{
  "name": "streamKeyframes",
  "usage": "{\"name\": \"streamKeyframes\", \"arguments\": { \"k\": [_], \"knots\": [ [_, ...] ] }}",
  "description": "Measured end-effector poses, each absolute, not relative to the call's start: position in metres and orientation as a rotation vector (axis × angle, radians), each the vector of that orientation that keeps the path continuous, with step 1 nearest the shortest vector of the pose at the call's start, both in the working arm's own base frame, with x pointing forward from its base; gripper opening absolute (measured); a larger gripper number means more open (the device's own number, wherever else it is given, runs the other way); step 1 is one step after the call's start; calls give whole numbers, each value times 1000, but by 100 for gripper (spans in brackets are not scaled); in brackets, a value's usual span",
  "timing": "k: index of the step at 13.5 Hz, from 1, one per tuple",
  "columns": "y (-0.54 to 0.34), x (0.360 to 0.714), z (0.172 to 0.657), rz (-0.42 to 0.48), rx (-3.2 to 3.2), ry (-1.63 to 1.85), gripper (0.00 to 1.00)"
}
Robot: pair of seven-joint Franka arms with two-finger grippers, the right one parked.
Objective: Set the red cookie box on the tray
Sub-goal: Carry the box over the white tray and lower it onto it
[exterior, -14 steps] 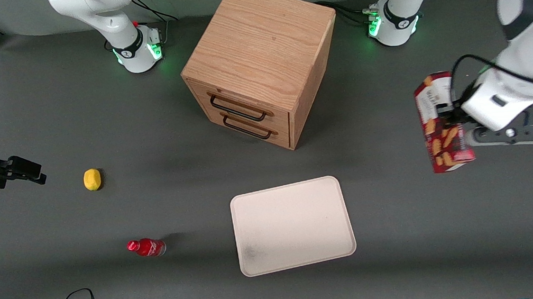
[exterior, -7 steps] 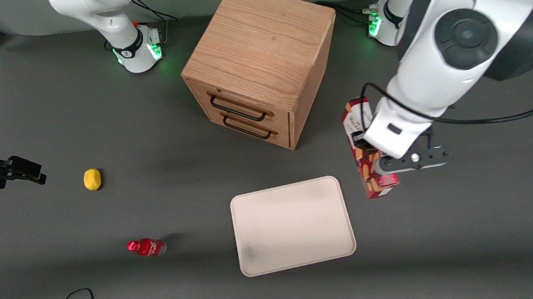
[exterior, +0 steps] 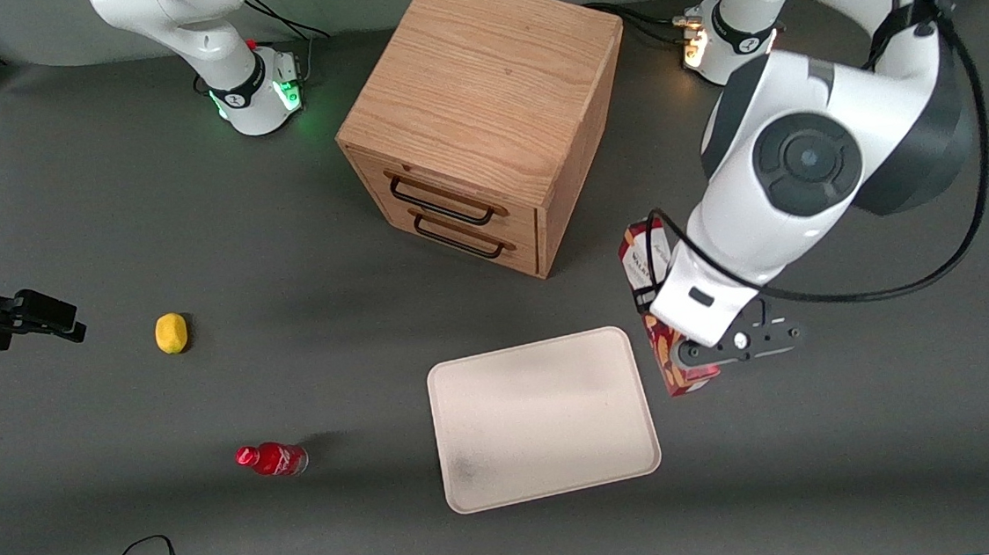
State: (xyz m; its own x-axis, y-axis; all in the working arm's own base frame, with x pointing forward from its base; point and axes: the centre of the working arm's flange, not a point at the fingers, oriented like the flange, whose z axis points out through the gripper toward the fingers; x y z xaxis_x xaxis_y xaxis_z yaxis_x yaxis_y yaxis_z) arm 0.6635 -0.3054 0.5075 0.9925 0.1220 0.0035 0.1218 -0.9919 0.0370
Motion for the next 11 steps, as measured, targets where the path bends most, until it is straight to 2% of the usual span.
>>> {"name": "streamKeyframes", "arguments": {
  "k": [4,11],
  "knots": [
    [-312,687,447,29,3094,202,4],
    [-318,707,347,36,3093,214,4]
  ]
}}
